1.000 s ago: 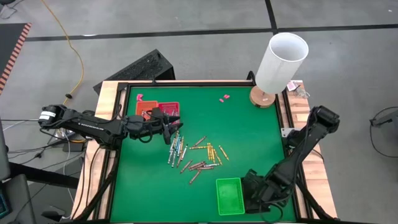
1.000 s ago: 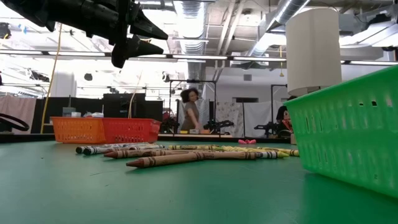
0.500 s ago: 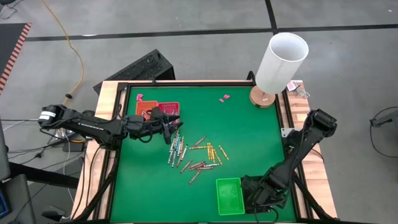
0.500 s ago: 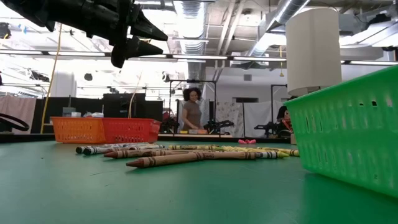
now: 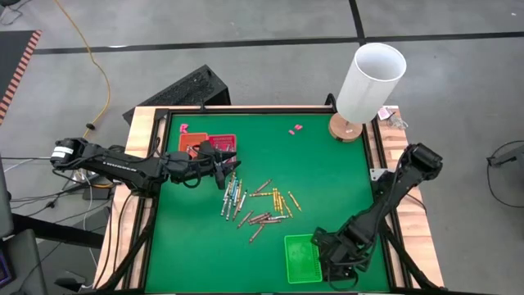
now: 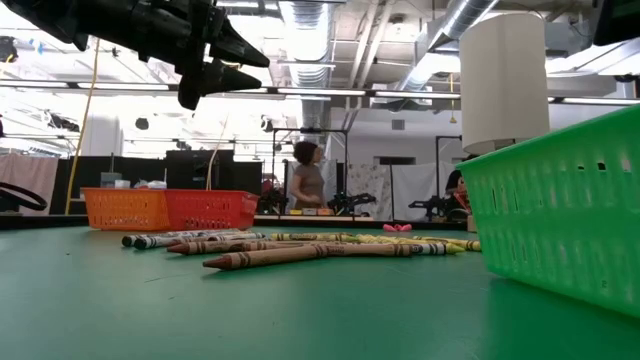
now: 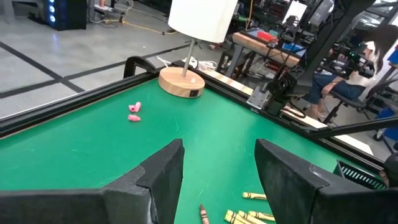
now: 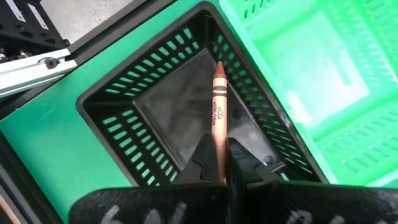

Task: Sort crayons
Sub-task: Put the brown crayon into the black bin

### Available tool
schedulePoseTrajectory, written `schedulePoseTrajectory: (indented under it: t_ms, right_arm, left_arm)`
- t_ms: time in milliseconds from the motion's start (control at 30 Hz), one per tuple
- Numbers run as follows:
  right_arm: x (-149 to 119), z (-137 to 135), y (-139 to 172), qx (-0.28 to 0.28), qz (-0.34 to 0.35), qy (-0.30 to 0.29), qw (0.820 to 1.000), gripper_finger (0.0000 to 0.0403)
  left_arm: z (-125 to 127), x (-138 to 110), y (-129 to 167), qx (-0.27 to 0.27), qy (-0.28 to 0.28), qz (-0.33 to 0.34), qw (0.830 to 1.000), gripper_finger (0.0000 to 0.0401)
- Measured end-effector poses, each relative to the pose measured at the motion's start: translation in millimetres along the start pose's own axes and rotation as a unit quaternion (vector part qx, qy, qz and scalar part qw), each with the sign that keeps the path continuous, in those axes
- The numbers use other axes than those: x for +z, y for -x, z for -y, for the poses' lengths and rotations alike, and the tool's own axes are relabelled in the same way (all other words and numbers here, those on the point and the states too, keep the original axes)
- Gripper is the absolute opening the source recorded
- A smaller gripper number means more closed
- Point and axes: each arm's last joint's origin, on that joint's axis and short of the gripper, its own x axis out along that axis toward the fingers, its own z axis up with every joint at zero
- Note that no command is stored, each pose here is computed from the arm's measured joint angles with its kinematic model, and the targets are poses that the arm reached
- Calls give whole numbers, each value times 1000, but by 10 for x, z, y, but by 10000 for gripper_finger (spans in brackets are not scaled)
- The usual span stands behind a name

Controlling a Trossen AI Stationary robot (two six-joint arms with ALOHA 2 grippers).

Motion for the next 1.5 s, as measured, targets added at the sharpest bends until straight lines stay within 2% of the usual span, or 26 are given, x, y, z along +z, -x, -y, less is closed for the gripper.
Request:
schedulePoseTrajectory:
  t_ms: [267, 367, 633, 867, 1100, 1233, 1500]
  right_arm:
    - [-3, 4, 0, -1, -1, -11, 1000, 8]
    - [-4, 5, 0, -1, -2, -29, 1000, 25]
    - [-5, 3, 0, -1, -2, -32, 999, 85]
    - [-7, 13, 1, -18, -6, -34, 999, 102]
    - [-68, 160, 105, -86, -2, -128, 988, 101]
    - [-127, 284, 209, -96, 14, -193, 976, 101]
    - [-260, 436, 449, -110, 47, -276, 954, 101]
  left_arm:
    - [0, 0, 0, 0, 0, 0, 1000, 187]
    - [0, 0, 0, 0, 0, 0, 1000, 187]
    - [0, 0, 0, 0, 0, 0, 1000, 187]
    - [0, 0, 0, 0, 5, 0, 1000, 187]
    - [0, 0, 0, -1, 5, 0, 1000, 187]
    - [9, -6, 1, -17, 5, -8, 1000, 187]
    - [-7, -80, 4, -24, -11, -50, 998, 187]
